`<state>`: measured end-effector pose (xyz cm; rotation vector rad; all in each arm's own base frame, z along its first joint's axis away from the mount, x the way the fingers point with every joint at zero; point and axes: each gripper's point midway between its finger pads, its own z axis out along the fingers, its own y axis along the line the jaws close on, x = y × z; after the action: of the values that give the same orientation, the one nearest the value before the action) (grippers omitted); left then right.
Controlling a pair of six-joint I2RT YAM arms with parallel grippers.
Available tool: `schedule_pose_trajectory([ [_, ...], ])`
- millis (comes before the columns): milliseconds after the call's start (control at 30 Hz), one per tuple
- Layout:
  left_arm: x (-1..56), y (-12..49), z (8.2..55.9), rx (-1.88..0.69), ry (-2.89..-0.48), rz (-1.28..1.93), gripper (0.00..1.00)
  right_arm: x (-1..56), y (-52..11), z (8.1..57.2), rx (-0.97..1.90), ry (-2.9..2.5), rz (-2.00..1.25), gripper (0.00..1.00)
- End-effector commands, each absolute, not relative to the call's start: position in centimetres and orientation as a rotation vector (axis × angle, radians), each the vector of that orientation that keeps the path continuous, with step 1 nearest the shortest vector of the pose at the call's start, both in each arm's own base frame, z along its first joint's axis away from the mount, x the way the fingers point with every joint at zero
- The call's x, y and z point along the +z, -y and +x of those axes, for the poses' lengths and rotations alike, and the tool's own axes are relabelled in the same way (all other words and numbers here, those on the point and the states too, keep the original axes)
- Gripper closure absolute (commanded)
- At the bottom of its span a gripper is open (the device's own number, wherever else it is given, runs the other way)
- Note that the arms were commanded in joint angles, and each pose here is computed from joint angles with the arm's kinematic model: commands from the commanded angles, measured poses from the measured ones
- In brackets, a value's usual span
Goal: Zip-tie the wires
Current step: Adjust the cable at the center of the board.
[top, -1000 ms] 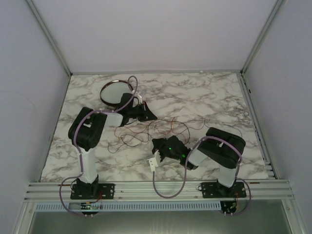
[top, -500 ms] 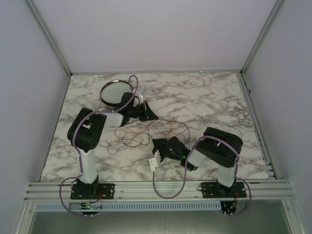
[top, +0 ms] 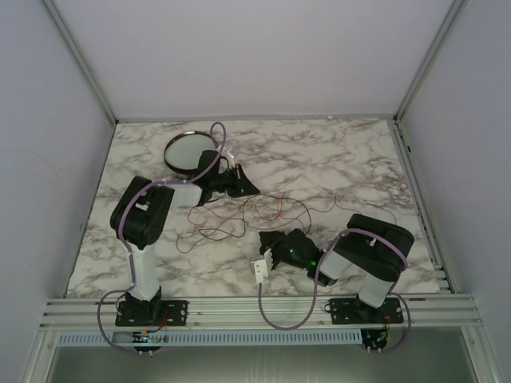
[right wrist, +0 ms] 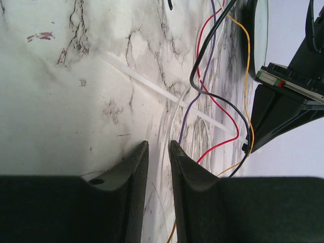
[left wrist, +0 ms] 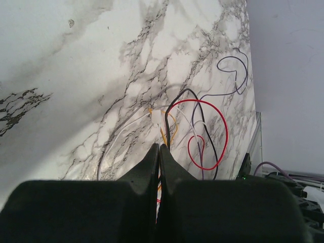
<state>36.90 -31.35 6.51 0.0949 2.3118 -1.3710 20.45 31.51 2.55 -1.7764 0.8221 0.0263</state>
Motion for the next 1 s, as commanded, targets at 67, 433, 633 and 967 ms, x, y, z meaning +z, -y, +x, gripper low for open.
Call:
schedule_pose_trajectory([
  [67, 7.7, 31.8, 37.2, -1.389, -2.289, 0.118, 1.0, 3.7, -33.0, 20.1, 0.048, -0.768, -1.729, 0.79],
  [433, 7.8, 31.8, 37.2, -1.387, -2.29, 0.122, 1.0, 6.2, -34.4, 20.8, 0.024, -0.732, -1.658, 0.65],
  [633, 7.7, 31.8, 37.1, -1.387, -2.294, 0.119, 1.0, 4.7, -34.6, 20.2, 0.033, -0.714, -1.749, 0.75],
  [967, 7.7, 31.9, 37.1, -1.388, -2.301, 0.115, 1.0, 3.6, -34.7, 20.2, 0.014, -0.696, -1.79, 0.81],
])
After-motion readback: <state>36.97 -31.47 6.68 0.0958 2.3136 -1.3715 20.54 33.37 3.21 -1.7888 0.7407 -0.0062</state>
